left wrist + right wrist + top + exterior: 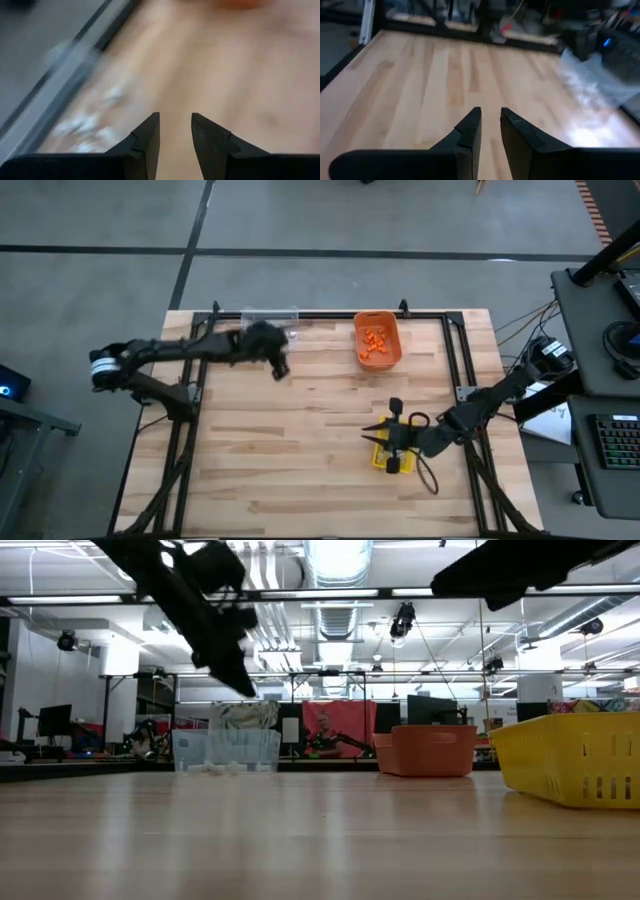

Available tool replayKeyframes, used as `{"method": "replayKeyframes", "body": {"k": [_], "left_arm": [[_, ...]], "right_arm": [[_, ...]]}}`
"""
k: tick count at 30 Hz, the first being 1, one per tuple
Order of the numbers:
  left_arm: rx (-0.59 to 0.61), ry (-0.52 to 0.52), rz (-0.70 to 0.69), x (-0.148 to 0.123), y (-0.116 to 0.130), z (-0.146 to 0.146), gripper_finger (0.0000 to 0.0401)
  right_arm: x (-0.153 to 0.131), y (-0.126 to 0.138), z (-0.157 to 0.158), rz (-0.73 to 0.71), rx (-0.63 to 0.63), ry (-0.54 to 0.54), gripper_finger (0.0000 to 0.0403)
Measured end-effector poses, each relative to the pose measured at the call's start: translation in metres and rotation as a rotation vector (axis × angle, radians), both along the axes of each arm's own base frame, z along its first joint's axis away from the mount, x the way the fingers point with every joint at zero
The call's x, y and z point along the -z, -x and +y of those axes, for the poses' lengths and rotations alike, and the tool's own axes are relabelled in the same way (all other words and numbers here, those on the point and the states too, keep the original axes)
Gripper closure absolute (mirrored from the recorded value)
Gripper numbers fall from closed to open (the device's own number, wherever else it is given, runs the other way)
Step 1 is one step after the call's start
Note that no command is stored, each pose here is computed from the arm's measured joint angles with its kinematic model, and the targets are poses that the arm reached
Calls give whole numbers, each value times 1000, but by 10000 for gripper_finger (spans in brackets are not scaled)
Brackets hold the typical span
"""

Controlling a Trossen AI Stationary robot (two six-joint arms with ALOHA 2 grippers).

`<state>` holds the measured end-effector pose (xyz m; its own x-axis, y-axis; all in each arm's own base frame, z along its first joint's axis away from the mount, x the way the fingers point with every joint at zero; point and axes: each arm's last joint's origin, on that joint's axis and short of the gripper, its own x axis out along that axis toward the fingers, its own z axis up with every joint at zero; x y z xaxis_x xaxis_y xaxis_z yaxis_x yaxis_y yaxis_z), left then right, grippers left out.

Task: Sort Halloween decoration
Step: Return to Home Position

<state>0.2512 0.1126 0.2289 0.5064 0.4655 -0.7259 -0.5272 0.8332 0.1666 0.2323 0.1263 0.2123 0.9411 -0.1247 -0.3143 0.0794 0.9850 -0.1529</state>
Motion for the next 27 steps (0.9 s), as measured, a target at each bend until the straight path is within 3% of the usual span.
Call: {"method": "replayKeyframes", "body": {"k": [4,8,13,19,27], "left_arm": [[274,-8,-102,-11,9,-48,316],[421,34,-225,-21,38,-70,328],[459,14,-420,-26,78,-80,343],[505,-50,-649,-24,114,-88,355],[504,-47,-794,-8,143,-95,361]], "right_arm": [[7,5,-18,-82,17,45,344],[15,14,-44,-98,18,19,351],[21,26,-75,-115,13,-47,359],[22,47,-96,-170,23,-42,359],[26,82,-105,-285,-5,-75,360]]}}
